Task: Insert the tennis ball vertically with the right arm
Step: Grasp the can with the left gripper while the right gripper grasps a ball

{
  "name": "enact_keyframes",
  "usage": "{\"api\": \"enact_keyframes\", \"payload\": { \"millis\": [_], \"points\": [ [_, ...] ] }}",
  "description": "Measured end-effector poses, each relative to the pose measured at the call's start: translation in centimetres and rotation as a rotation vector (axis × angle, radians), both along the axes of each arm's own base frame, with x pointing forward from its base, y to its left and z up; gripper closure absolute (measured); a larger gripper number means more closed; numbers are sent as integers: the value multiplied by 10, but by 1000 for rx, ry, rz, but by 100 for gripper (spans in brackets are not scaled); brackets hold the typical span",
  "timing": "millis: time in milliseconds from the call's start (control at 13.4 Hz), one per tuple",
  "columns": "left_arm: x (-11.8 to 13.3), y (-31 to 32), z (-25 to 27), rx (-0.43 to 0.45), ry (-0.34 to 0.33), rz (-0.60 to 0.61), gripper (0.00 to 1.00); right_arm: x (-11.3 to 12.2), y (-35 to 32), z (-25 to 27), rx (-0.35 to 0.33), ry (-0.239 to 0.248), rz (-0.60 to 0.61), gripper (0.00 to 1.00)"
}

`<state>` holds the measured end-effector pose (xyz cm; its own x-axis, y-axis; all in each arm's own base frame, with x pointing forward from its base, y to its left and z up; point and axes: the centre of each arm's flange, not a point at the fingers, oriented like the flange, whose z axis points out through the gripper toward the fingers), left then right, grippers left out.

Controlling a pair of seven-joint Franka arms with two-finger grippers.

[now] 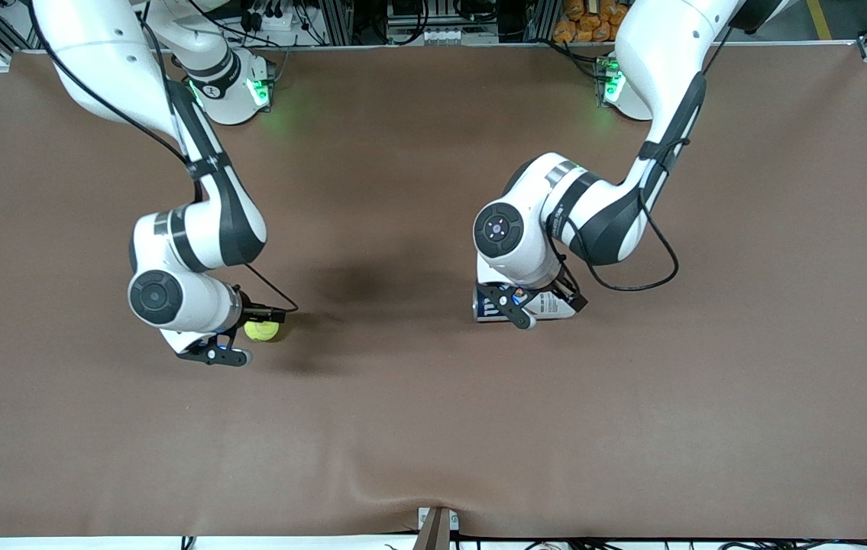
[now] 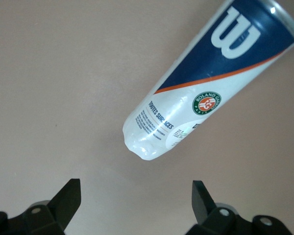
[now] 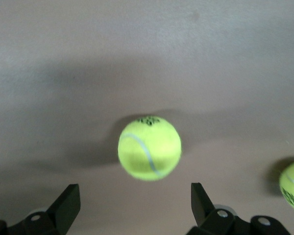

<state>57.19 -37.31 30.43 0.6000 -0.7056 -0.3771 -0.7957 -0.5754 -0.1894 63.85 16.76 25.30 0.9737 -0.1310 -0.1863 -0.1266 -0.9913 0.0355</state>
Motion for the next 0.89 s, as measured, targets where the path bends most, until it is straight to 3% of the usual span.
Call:
{"api": "enact_keyframes", "payload": {
  "millis": [522,746,895],
  "points": [
    [7,4,-30,25,103,-283,0,-2,-8,-43,4,45,97,0],
    [1,-5,-41,31,124,-319,0,-2,-8,-46,4,45,96,0],
    [-16,-27,-55,68,116,-356,0,-2,-9,-46,4,44,93,22]
  ]
}}
